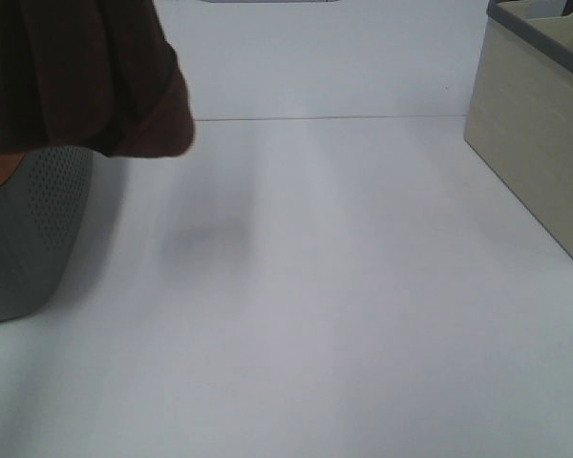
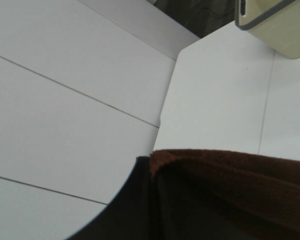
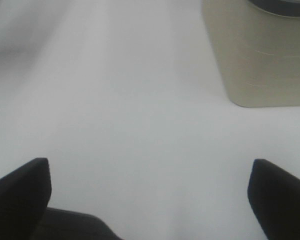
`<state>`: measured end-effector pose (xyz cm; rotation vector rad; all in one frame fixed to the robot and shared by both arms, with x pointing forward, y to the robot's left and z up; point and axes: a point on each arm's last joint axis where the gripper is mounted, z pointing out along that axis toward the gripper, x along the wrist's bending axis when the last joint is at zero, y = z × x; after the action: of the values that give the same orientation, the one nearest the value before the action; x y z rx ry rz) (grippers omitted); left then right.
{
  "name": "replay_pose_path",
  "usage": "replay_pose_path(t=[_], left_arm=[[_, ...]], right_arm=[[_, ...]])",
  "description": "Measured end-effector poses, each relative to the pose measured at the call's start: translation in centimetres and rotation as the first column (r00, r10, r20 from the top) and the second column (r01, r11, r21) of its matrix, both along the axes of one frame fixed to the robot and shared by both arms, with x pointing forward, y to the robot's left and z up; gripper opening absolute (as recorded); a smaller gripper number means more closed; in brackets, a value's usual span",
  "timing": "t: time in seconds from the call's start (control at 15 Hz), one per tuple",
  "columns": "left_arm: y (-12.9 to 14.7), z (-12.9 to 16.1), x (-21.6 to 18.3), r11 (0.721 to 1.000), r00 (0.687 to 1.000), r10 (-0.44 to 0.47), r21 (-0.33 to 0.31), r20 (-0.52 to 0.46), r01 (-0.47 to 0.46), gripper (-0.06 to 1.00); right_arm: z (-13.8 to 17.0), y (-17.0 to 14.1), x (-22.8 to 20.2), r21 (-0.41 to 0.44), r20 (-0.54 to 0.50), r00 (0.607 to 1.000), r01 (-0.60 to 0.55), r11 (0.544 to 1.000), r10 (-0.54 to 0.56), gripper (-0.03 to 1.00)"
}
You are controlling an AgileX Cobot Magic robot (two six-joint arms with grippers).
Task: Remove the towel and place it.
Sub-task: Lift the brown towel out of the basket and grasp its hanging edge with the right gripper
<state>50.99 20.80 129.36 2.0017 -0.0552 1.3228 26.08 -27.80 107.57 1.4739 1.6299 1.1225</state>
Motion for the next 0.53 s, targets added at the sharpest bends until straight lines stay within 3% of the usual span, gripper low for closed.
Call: replay_pose_path(t=[0.27,0.53], left_arm=[[-4.0,-2.6,2.3,0.993,0.993,-0.105,0.039,-0.051,0.107,0.00],[-6.9,-4.0,3.0,0.985,0.985,-0.163,0.043,-0.061,0.165,0.00]], right_arm=[[1.2,1.6,5.5,0.029,0.040,0.963,-0.270,0.963,0.268,0.96],[1.4,2.5,8.6,0.115,0.075,0.921,-0.388,0.914,0.382,0.96]])
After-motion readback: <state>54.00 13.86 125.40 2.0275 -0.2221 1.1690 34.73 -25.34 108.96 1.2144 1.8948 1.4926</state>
